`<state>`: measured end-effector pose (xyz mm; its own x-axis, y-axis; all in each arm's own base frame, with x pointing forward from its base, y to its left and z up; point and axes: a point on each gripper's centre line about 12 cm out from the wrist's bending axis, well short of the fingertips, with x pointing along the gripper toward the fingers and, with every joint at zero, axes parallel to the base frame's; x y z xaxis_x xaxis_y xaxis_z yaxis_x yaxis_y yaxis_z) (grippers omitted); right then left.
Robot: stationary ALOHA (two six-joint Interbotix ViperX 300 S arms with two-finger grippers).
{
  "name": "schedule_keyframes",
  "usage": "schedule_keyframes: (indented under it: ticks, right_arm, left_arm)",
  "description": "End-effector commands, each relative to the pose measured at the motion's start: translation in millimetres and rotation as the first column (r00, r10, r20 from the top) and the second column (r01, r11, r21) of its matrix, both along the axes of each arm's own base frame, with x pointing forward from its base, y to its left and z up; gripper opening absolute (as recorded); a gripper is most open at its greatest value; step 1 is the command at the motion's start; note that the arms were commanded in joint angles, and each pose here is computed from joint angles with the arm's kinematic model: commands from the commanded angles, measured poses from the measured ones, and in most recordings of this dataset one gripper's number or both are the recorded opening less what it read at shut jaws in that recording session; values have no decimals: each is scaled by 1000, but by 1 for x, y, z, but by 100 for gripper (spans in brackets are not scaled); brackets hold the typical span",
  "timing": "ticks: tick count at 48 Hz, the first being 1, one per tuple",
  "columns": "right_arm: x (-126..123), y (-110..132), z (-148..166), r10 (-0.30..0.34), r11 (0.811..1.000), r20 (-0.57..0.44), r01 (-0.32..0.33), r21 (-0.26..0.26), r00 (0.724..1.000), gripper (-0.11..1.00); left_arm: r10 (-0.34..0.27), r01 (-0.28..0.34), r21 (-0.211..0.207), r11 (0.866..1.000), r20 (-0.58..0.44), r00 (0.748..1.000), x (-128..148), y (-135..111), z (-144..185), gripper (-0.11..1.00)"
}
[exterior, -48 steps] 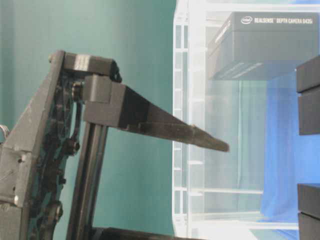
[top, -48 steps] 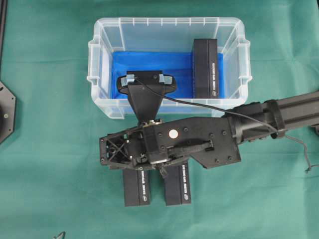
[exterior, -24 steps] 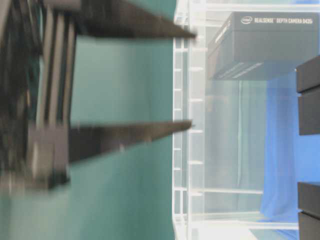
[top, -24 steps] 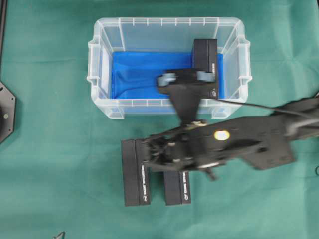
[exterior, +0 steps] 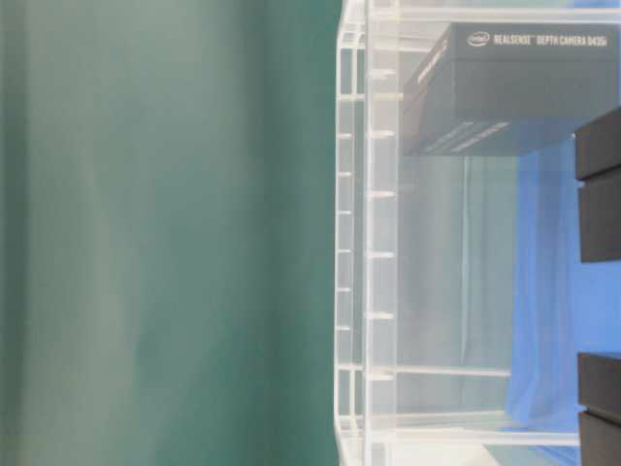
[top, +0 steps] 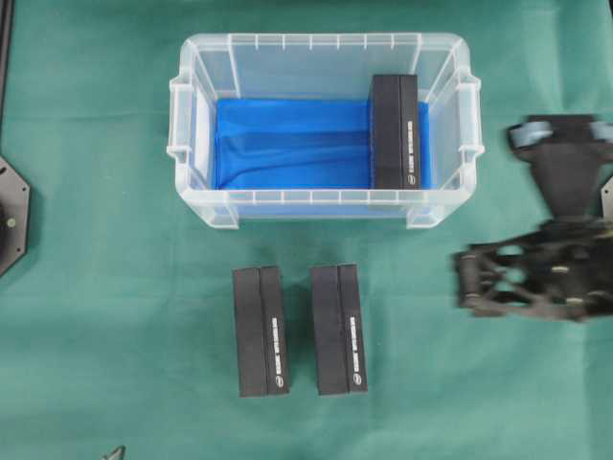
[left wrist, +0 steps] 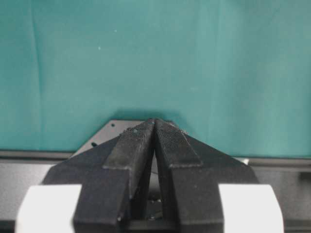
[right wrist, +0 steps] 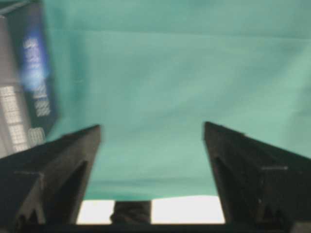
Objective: Take the box out of the case with the right arm.
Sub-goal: 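Open the right gripper to release the box and withdraw right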
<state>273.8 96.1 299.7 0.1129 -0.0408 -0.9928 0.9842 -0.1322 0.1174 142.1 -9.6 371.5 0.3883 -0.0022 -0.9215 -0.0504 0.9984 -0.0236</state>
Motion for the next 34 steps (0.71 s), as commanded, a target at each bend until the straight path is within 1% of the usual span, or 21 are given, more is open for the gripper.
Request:
schedule_keyframes:
  ticks: [1,6,11,19,25,30,34]
  right_arm:
    - [-22,1,8,15,1000,33,-16,12,999,85]
    - [-43,0,9,16,1000,35,-16,17,999,85]
    - [-52,-3,12,19,1000,48,-19,18,999,85]
    - [-49,-9,12,30,999,70,-28,-28,997,84]
    - [-46,-19,13,15,998,83,-10,-59,996,84]
    - [-44,-34,12,18,997,81,-12,-81,997,84]
    - [-44,-54,13,29,995,78,-22,-95,997,85]
  left_arm:
    - [1,-1,2,1000,5,1000,0,0,2,0]
    - [1,-1,3,1000,0,1000,-1,0,0,0]
    - [1,-1,3,1000,0,1000,-1,0,0,0]
    - [0,0,3,1000,0,1000,-2,0,-1,0]
    - [1,-1,3,1000,-3,1000,-2,1,-2,0]
    - [2,-2,1,1000,-3,1000,-2,0,-2,0]
    - [1,-1,3,1000,-3,1000,-2,0,-2,0]
